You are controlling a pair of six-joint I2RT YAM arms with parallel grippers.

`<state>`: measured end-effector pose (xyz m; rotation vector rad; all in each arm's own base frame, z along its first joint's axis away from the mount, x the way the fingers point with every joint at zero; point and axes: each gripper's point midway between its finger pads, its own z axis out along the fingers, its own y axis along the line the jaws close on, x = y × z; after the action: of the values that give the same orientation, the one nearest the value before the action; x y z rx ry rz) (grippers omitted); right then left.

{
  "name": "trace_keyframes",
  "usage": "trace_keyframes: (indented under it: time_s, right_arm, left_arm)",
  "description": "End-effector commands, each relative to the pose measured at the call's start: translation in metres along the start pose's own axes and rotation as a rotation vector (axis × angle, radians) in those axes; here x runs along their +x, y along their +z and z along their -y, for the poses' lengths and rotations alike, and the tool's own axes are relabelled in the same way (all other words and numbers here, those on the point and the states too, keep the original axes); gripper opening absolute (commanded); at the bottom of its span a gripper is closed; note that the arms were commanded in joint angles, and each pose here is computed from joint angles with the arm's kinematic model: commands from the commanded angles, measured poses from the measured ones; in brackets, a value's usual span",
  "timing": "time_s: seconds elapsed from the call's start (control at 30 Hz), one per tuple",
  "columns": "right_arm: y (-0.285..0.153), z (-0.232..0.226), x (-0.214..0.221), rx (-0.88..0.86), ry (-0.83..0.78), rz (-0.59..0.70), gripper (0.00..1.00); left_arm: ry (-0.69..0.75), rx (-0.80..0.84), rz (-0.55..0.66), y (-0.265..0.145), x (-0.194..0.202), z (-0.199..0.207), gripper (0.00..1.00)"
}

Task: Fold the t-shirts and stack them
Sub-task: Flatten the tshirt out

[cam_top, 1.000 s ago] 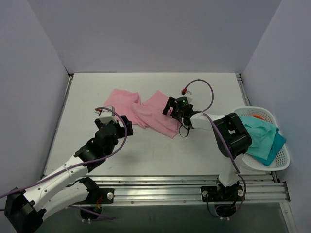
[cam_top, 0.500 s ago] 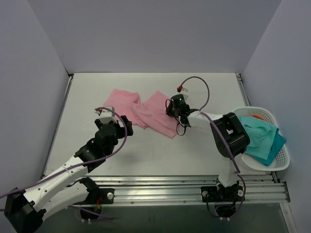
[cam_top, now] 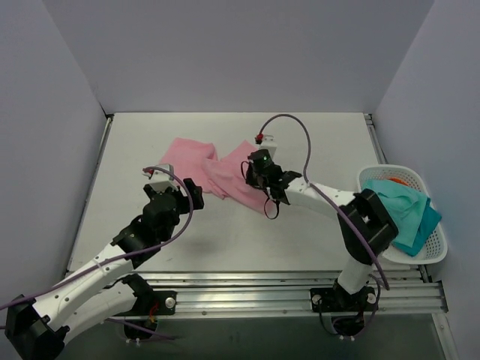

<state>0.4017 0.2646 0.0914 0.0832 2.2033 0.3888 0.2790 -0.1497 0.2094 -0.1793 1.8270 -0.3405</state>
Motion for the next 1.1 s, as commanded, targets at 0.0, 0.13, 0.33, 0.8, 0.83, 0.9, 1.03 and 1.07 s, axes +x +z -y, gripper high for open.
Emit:
trace_keyframes:
  time_s: [0.0, 0.13, 0.33, 0.8, 0.83, 0.9, 1.03, 1.07]
  right_arm:
    - [-0.097, -0.074, -0.023, -0.13, -0.167, 0.112, 0.0]
    - [-0.139, -0.093, 0.063, -0.183, -0.215, -0.064, 0.02]
    - [-0.109, -0.025, 0.152, 0.077, -0.205, -0.24, 1.0]
    - [-0.103, -0.039, 0.109, 0.222, -0.26, -0.079, 1.0]
    - [-0.105, -0.04, 0.105, 0.223, -0.264, -0.072, 1.0]
    - [-0.108, -0.045, 0.094, 0.218, -0.259, -0.048, 1.0]
    - [-0.1, -0.035, 0.079, 0.251, -0.248, -0.024, 1.0]
    - [-0.097, -0.032, 0.079, 0.253, -0.242, -0.027, 1.0]
  left_arm:
    - [-0.019, -0.018, 0.042, -0.006, -0.014, -0.005, 0.97]
    - [-0.05, -0.042, 0.077, -0.012, -0.02, -0.013, 0.97]
    - [-0.058, -0.058, 0.08, -0.015, -0.021, -0.017, 0.97]
    - [-0.095, -0.11, 0.134, -0.026, -0.029, -0.034, 0.97]
    - [-0.095, -0.111, 0.132, -0.025, -0.029, -0.033, 0.97]
    - [-0.094, -0.109, 0.129, -0.024, -0.029, -0.032, 0.97]
    - [-0.093, -0.107, 0.126, -0.024, -0.028, -0.032, 0.97]
    - [-0.094, -0.106, 0.127, -0.025, -0.028, -0.032, 0.97]
